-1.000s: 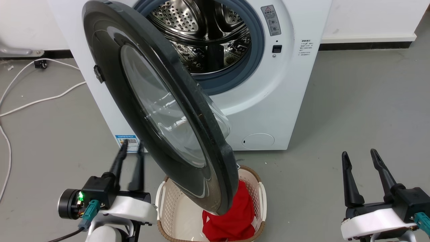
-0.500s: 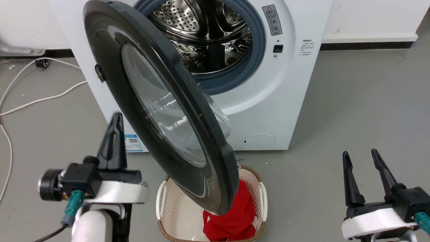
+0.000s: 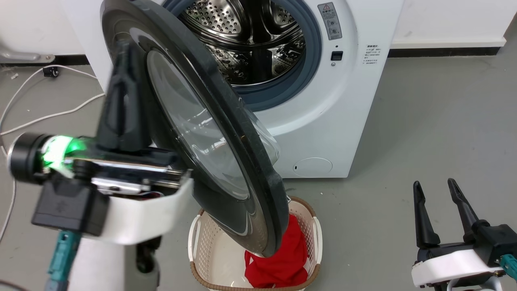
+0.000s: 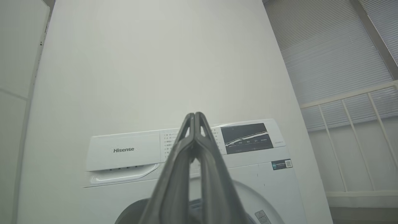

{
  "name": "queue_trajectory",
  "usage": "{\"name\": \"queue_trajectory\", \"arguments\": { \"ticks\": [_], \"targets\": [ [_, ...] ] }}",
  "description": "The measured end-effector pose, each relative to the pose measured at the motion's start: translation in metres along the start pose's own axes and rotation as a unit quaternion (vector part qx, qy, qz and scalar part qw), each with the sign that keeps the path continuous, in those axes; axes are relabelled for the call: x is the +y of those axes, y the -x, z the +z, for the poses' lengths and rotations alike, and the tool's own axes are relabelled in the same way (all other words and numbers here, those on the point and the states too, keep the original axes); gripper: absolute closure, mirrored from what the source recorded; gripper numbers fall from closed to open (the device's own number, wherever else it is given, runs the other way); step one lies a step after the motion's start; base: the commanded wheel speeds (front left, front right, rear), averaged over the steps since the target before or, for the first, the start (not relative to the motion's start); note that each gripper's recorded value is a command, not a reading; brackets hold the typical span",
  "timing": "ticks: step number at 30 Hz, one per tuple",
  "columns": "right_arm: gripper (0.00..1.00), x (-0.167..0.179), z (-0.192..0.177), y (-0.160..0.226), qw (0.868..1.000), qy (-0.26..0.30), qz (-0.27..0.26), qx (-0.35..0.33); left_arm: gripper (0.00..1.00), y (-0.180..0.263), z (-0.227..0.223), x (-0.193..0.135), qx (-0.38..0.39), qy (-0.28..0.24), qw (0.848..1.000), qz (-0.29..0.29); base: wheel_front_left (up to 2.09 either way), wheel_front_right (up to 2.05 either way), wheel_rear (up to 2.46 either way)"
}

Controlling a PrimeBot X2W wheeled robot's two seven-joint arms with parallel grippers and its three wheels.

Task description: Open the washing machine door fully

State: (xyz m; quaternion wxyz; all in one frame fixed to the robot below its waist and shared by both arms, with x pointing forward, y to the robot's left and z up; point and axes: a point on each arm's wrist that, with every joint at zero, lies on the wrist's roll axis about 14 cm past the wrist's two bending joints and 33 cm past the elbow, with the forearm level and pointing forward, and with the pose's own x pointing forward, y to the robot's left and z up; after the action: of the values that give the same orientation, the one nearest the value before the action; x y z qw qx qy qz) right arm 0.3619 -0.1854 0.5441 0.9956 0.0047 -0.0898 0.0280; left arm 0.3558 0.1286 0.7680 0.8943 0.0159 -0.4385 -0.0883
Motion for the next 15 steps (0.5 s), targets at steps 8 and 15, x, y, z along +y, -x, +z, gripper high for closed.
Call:
{"name": "queue_trajectory", "arguments": {
  "ticks": [8,15],
  "targets": [
    [0.0,-0.003,-0.001,0.001,1.0,0.001,-0.005,0.002,1.0,-0.005,0.014,-0.083,-0.014,0.111,0.987,-0.114,0.0,0.0,0.0],
    [0.0,-0.006,-0.001,0.002,1.0,0.001,-0.009,0.003,1.0,0.022,-0.005,-0.151,0.074,0.203,0.956,-0.2,0.0,0.0,0.0]
  ]
}}
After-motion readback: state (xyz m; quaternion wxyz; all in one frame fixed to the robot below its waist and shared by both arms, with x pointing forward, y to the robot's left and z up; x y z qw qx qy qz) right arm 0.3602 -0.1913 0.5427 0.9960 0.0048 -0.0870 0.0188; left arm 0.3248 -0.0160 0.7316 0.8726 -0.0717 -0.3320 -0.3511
